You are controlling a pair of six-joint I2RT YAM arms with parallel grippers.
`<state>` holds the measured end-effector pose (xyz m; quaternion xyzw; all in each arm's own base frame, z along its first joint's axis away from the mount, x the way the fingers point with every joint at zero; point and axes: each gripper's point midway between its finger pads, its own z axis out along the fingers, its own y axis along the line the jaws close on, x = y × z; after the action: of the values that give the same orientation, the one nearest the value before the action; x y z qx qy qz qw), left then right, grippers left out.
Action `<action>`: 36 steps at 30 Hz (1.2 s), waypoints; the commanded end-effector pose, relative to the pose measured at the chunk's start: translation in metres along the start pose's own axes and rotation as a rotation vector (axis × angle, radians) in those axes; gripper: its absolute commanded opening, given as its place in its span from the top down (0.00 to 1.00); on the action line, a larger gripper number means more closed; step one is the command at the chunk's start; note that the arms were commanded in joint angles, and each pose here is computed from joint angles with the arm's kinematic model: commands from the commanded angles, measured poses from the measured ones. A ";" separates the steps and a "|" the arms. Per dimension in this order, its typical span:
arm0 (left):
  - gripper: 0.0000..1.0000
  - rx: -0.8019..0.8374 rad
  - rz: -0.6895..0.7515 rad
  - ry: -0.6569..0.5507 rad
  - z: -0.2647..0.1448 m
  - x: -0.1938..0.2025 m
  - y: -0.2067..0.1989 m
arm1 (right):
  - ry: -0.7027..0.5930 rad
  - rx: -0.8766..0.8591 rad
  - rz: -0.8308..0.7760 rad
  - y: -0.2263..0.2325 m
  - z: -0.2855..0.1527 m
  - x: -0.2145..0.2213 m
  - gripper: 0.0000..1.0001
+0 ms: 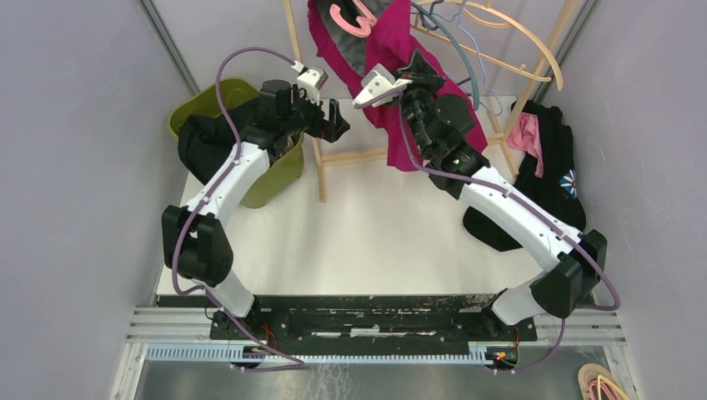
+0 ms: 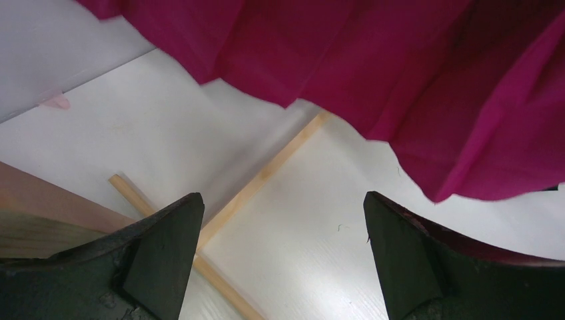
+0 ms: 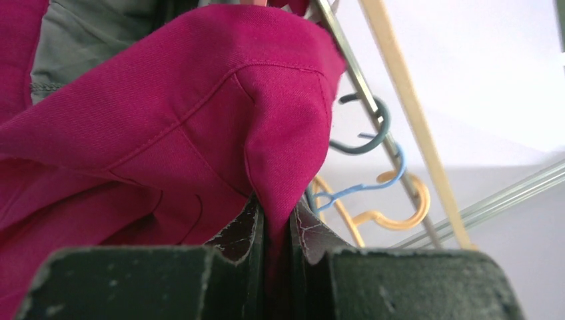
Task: Remove the skirt from the hanger
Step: Pick up the hanger from the clothesline, then remove the skirt from the hanger.
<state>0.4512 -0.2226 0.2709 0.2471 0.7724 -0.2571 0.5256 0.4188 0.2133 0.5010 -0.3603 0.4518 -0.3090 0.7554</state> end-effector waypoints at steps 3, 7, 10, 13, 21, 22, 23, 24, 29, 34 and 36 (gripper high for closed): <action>0.04 0.070 0.017 -0.080 -0.019 -0.033 -0.024 | -0.006 0.105 0.176 -0.036 -0.034 -0.002 0.99; 0.04 0.083 0.027 -0.096 -0.039 -0.045 -0.038 | 0.028 0.033 0.182 -0.016 -0.041 0.003 0.99; 0.04 0.091 0.041 -0.131 -0.060 -0.058 -0.051 | 0.028 0.002 0.195 -0.014 -0.048 -0.001 0.99; 0.04 0.090 0.047 -0.186 -0.085 -0.075 -0.063 | 0.032 -0.021 0.217 -0.017 -0.058 -0.005 0.99; 0.04 -0.025 0.134 -0.271 -0.117 -0.101 -0.055 | 0.053 -0.096 0.293 -0.038 -0.089 -0.010 0.99; 0.04 -0.036 0.150 -0.264 -0.115 -0.100 -0.052 | 0.059 -0.115 0.304 -0.040 -0.093 -0.010 0.99; 0.04 -0.041 0.159 -0.257 -0.112 -0.099 -0.049 | 0.059 -0.133 0.315 -0.041 -0.097 -0.011 0.99; 0.04 -0.042 0.165 -0.252 -0.109 -0.098 -0.047 | 0.063 -0.148 0.326 -0.043 -0.101 -0.011 0.99; 0.04 0.022 0.160 -0.268 -0.098 -0.105 -0.054 | 0.088 -0.187 0.364 -0.048 -0.118 -0.006 0.99; 0.03 0.107 0.137 -0.319 -0.096 -0.125 -0.069 | 0.111 -0.214 0.376 -0.044 -0.128 -0.001 0.99; 0.03 0.140 0.116 -0.338 -0.096 -0.133 -0.076 | 0.116 -0.226 0.383 -0.044 -0.130 -0.001 0.99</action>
<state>0.3896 -0.2172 0.3693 0.2684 0.7086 -0.2727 0.5929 0.3102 0.1674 0.4361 -0.4032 0.6121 -0.1623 0.6606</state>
